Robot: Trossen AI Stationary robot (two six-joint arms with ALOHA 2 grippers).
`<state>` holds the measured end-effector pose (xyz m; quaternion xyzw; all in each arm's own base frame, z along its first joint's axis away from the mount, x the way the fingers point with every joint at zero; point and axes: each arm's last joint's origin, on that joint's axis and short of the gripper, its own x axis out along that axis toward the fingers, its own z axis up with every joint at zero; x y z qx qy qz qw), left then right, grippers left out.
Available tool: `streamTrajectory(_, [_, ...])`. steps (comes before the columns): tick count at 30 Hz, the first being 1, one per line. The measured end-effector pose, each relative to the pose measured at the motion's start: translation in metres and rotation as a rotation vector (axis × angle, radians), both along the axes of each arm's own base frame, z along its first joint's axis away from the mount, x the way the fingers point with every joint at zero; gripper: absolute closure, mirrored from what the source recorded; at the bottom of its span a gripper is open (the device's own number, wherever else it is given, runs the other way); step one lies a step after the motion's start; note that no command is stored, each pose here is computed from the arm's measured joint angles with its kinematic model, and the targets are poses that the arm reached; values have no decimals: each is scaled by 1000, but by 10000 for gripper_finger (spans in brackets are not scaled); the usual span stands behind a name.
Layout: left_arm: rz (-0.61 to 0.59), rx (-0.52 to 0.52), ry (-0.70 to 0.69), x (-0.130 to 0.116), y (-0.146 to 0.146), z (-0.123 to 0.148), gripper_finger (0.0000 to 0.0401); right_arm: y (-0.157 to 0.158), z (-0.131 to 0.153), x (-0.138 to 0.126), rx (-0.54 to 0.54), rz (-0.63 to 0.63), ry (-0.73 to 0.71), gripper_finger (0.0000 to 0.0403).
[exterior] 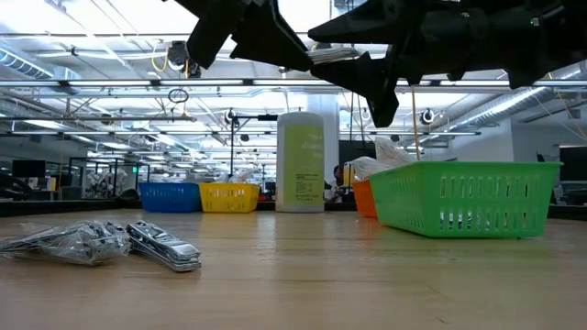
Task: Pick & Place Travel size toiletries
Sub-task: Put the nail cutter into the green bin
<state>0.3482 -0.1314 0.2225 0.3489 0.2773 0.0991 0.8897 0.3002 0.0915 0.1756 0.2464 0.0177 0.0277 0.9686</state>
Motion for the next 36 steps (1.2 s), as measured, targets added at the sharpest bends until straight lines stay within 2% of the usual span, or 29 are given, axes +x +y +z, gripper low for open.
streamTrajectory(25, [8, -24, 26, -4, -4, -6, 366, -7, 6, 3, -20, -25, -49, 235])
streamTrajectory(36, [0, -16, 28, -4, -4, -5, 366, -6, 1, 3, -23, 18, -3, 305])
